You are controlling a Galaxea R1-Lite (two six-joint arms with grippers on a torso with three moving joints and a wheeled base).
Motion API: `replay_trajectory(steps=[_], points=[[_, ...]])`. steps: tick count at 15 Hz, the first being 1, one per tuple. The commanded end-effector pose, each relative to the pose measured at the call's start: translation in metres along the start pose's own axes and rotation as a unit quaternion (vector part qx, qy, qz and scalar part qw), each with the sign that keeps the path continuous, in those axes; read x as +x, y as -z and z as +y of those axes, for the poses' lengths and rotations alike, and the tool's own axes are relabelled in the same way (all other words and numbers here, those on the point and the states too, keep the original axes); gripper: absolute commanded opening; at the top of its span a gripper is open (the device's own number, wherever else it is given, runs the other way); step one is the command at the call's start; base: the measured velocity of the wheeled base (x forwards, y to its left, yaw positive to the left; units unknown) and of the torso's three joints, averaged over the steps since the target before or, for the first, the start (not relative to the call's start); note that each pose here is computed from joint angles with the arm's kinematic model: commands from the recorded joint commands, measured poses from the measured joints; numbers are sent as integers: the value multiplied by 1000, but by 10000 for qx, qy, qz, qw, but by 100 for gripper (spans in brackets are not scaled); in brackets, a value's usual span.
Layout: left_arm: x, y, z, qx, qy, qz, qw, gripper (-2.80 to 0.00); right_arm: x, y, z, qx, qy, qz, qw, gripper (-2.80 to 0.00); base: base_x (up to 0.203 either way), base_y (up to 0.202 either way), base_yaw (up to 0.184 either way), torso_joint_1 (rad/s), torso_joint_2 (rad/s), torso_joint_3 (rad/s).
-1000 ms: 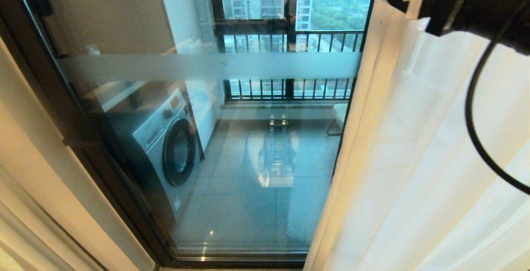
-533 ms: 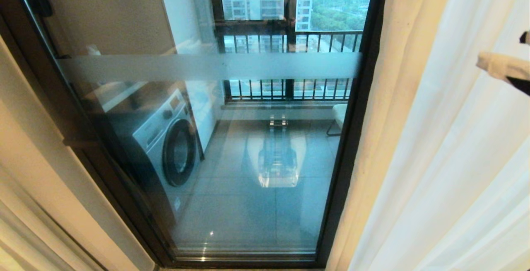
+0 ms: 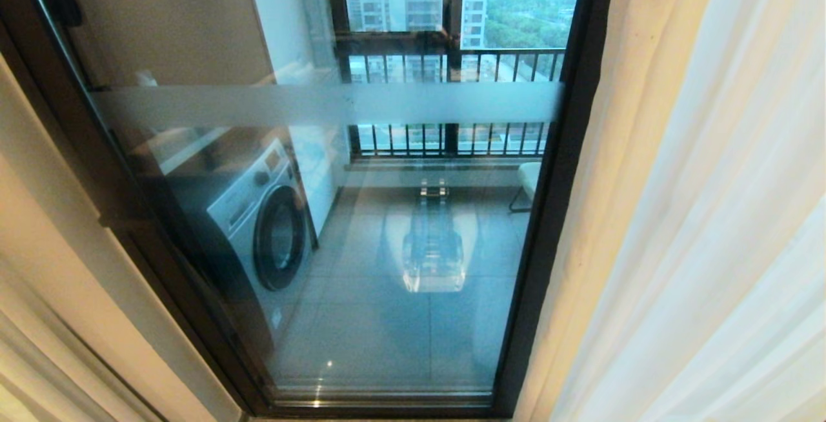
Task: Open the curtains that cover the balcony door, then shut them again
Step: Close the inner curtains on both sides
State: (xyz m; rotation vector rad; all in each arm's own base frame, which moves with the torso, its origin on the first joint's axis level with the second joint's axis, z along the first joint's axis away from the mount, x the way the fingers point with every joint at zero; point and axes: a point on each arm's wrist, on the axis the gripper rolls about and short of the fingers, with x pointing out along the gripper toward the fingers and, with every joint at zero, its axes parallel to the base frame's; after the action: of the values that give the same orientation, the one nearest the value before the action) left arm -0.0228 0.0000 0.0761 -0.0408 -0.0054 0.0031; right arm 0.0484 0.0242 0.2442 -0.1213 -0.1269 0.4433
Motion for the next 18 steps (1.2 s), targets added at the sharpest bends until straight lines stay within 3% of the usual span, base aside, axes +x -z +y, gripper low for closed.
replay_trajectory(steps=[1, 6, 10, 13, 18], points=[[0, 0, 0, -3, -7, -4, 10000, -280, -10, 21, -1, -22, 400, 202, 9990, -280, 0, 0, 0, 0, 0, 0], [0, 0, 0, -3, -7, -4, 10000, -280, -33, 83, 4, 137, 1238, 821, 9888, -280, 0, 0, 0, 0, 0, 0], [0, 0, 0, -3, -7, -4, 10000, -280, -60, 128, 15, 145, 1749, 919, 9802, -280, 0, 0, 0, 0, 0, 0], [0, 0, 0, -3, -7, -4, 10000, -280, -69, 146, 21, 239, 1781, 1364, 9742, -280, 0, 0, 0, 0, 0, 0], [0, 0, 0, -3, -7, -4, 10000, -280, -87, 157, 32, 59, 1916, 928, 9771, -280, 0, 0, 0, 0, 0, 0]])
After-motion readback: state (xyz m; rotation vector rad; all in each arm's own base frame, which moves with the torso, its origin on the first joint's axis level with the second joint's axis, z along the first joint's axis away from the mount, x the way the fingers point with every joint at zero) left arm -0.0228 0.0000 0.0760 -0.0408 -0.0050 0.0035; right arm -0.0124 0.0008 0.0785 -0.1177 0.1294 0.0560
